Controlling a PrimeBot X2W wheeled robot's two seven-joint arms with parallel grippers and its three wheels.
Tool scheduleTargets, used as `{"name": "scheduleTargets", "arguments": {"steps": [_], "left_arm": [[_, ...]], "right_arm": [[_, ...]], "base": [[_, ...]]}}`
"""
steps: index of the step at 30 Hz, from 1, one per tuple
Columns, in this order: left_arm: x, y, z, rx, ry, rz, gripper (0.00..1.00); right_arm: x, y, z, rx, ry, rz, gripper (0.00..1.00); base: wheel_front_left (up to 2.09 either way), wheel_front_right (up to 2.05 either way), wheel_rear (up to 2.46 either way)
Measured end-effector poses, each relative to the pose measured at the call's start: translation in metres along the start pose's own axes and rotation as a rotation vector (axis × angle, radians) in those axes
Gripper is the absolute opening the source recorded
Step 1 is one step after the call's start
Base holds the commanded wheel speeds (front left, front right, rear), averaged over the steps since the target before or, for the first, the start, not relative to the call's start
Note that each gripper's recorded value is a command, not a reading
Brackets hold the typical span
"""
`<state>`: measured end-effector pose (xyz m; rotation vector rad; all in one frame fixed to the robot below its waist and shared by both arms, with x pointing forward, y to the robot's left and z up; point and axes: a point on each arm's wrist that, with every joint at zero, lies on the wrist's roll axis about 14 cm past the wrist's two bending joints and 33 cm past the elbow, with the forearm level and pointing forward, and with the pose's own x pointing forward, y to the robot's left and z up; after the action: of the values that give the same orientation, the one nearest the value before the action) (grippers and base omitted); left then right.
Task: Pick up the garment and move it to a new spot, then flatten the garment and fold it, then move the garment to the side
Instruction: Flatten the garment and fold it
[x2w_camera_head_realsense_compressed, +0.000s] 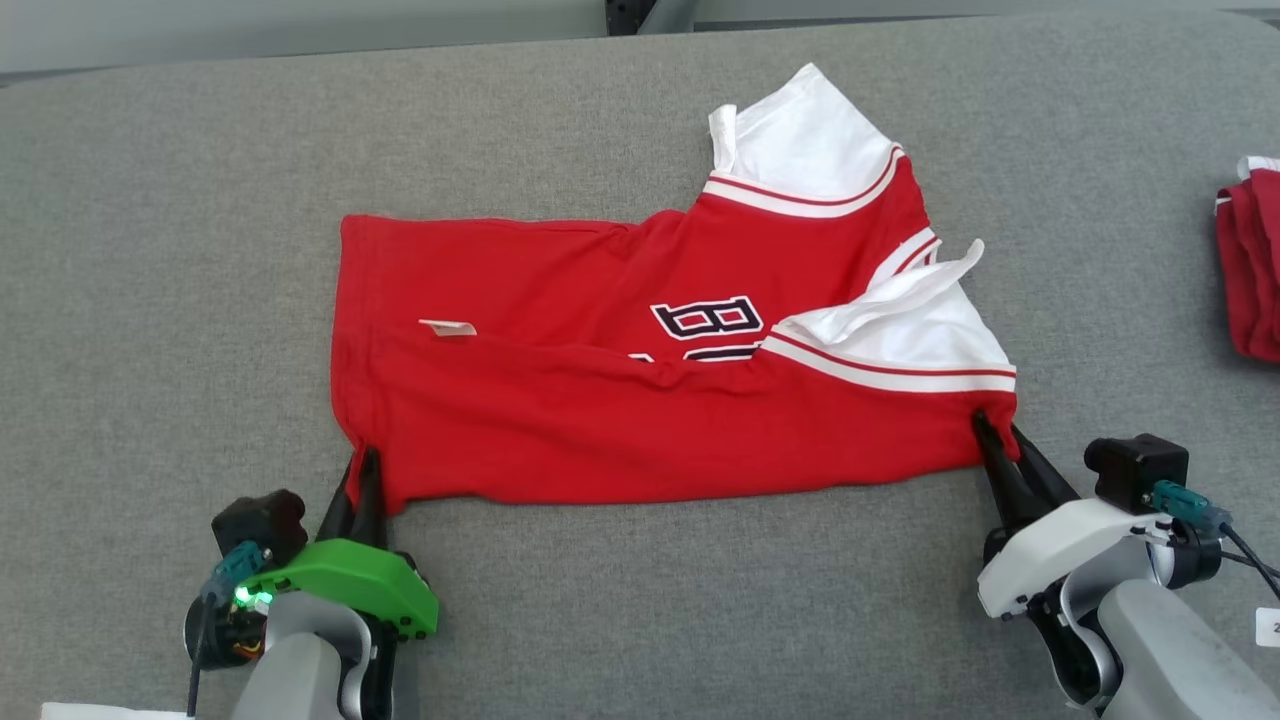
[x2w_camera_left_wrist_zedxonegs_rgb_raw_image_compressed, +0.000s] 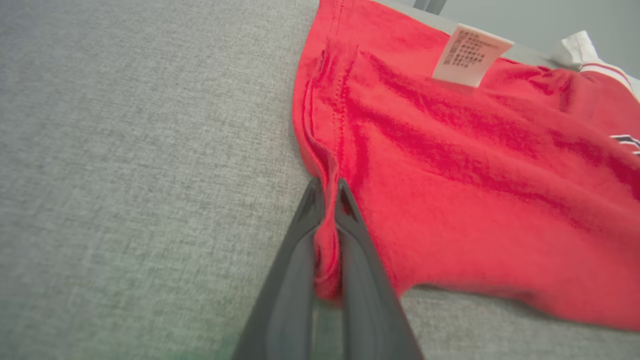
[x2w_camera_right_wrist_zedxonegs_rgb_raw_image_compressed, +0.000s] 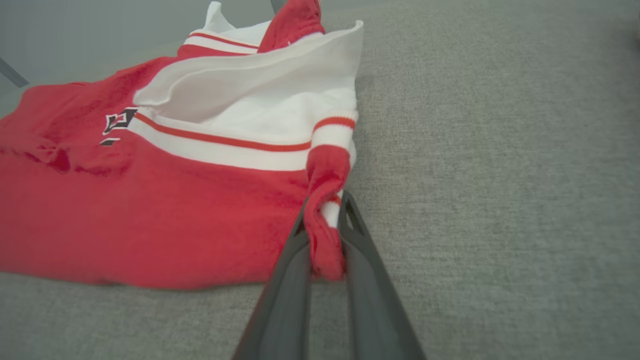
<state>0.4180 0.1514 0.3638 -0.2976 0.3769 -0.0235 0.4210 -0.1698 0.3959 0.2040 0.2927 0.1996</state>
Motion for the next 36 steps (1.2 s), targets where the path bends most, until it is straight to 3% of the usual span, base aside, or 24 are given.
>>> {"name": "scheduleTargets", "arguments": {"steps": [14, 17, 18, 19, 20, 25, 36], "left_arm": [[-0.091, 0.034, -0.031, -0.02, 0.017, 0.106, 0.0], [-0.109, 0.035, -0.038, 0.024, 0.021, 0.102, 0.0], [-0.111, 0.035, -0.038, 0.024, 0.015, 0.102, 0.27], [-0.113, 0.036, -0.038, 0.024, 0.013, 0.106, 0.64], [-0.114, 0.037, -0.038, 0.022, 0.012, 0.111, 1.0], [-0.11, 0.036, -0.031, 0.028, -0.007, 0.116, 1.0], [-0.046, 0.024, 0.026, 0.114, -0.095, 0.076, 1.0]], "right_arm": [[-0.071, 0.009, -0.01, 0.048, -0.008, -0.022, 0.0], [-0.087, 0.012, -0.018, 0.081, -0.004, -0.023, 0.0], [-0.09, 0.012, -0.021, 0.092, 0.004, -0.026, 0.0], [-0.09, 0.012, -0.024, 0.099, 0.012, -0.028, 0.16], [-0.091, 0.011, -0.026, 0.099, 0.02, -0.03, 1.0], [-0.079, 0.004, -0.01, 0.058, -0.013, -0.034, 1.0], [-0.01, 0.036, 0.062, -0.046, -0.184, 0.077, 1.0]], "base": [[0.0, 0.0, 0.0], [0.0, 0.0, 0.0], [0.0, 0.0, 0.0], [0.0, 0.0, 0.0], [0.0, 0.0, 0.0], [0.0, 0.0, 0.0], [0.0, 0.0, 0.0]]}}
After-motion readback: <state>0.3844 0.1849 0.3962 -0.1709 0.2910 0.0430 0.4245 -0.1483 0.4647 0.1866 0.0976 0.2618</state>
